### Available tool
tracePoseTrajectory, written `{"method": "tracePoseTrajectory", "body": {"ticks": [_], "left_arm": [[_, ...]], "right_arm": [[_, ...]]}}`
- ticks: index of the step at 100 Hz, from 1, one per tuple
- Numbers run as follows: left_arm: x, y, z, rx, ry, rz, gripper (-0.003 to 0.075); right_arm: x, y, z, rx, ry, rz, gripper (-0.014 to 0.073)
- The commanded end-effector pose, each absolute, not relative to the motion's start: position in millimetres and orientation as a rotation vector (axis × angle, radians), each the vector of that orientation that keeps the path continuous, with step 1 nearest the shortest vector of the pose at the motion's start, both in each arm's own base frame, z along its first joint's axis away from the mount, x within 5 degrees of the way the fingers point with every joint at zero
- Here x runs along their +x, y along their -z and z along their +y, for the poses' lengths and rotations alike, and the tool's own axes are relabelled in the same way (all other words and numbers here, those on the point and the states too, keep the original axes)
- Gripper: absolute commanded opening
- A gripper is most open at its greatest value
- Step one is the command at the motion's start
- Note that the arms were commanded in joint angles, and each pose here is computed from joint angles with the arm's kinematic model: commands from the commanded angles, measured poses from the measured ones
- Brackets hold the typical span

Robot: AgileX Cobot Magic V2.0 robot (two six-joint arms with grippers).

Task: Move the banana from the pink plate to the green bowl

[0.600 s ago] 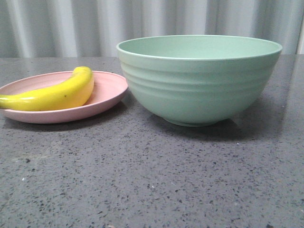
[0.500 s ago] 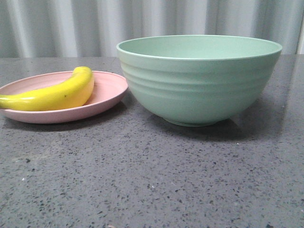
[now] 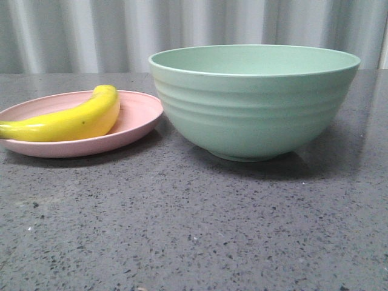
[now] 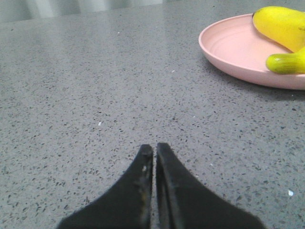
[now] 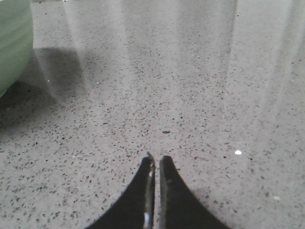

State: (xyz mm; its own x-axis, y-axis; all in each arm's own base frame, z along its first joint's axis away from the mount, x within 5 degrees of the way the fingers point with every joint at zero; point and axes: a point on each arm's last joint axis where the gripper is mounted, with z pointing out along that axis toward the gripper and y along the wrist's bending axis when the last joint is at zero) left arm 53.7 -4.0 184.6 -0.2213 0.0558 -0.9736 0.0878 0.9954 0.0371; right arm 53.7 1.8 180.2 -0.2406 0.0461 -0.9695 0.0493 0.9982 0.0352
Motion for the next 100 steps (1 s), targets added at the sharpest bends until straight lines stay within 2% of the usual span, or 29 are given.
{"method": "tracePoseTrajectory", "body": {"ticks": [1,36,58,75,100], "left_arm": [[53,-189,-4,0.095,0.036,1.710,-0.0020],[53,-189,-4,0.095,0.036,1.710,-0.0020],[54,-198,-4,0.090,0.039,1.604,-0.0020],[54,-199,-4,0.091,0.038,1.595,-0.0020],[54,-208,-4,0.086,0.042,1.505,-0.0020]], "right_arm": [[53,-176,1,0.072,0.017,1.796,-0.0071],[53,-176,1,0.072,0.017,1.796,-0.0071],[53,-176,1,0.073,0.018,1.792,-0.0071],[53,-177,1,0.073,0.019,1.790,-0.0071],[55,-187,-3,0.097,0.055,1.672,-0.0071]]}}
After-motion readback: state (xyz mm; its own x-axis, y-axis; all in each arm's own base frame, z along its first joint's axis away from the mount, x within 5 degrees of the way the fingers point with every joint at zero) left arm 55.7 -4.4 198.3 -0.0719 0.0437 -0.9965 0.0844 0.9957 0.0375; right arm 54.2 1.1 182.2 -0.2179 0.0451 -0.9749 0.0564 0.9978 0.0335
